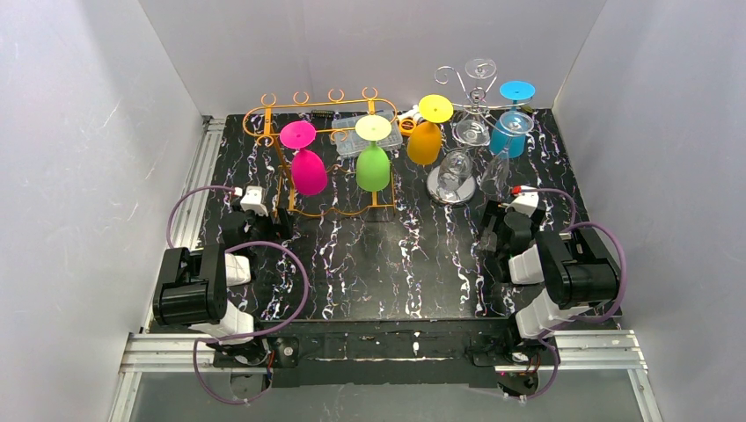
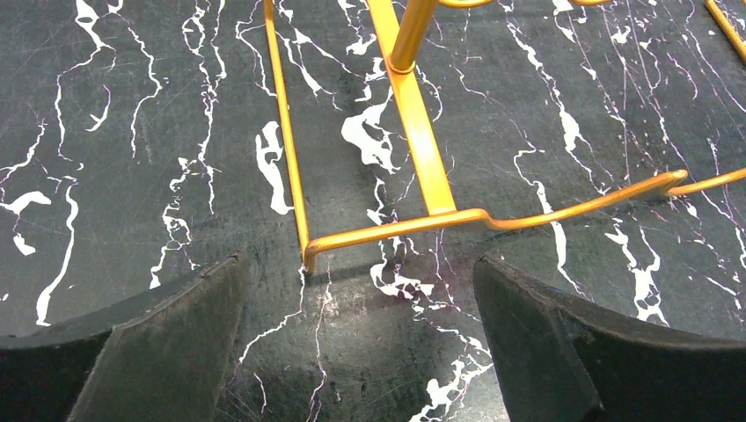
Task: Place the wine glass upside down on the wine glass rack
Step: Reset both arms
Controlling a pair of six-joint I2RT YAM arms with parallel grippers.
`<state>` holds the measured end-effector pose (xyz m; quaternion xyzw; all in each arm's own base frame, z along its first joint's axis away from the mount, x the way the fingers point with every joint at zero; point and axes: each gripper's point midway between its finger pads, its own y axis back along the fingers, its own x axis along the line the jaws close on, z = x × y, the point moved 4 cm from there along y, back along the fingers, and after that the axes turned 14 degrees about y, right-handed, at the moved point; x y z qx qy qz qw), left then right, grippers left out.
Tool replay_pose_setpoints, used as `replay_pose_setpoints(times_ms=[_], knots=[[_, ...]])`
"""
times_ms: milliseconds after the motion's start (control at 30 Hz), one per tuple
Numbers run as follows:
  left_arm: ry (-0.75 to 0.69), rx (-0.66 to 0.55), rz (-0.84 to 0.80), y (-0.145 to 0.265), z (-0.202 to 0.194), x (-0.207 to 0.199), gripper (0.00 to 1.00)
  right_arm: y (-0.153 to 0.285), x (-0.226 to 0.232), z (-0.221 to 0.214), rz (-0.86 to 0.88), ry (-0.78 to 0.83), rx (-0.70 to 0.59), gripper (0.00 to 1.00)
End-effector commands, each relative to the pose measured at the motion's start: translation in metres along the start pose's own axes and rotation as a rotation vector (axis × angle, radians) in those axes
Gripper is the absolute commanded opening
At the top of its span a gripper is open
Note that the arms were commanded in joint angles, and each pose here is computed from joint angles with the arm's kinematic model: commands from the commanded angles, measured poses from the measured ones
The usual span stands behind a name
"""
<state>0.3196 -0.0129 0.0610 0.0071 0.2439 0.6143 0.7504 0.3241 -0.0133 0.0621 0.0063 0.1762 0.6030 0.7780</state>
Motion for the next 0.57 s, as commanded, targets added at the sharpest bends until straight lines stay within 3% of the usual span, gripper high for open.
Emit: replay_pose_setpoints(times_ms=[0,533], knots=[[-0.031,-0.045,0.001,-0.0022,0.0116,-0.0008,0.98,-0.0044,-0.0046,0.0093,-0.04,0.013,-0.036,0.98],[-0.035,-0.043,0.013,-0.0042,0.0118,-0.0006,0.98,-0.0044,-0.0041,0.0085,-0.035,0.013,-0.024,0.99]])
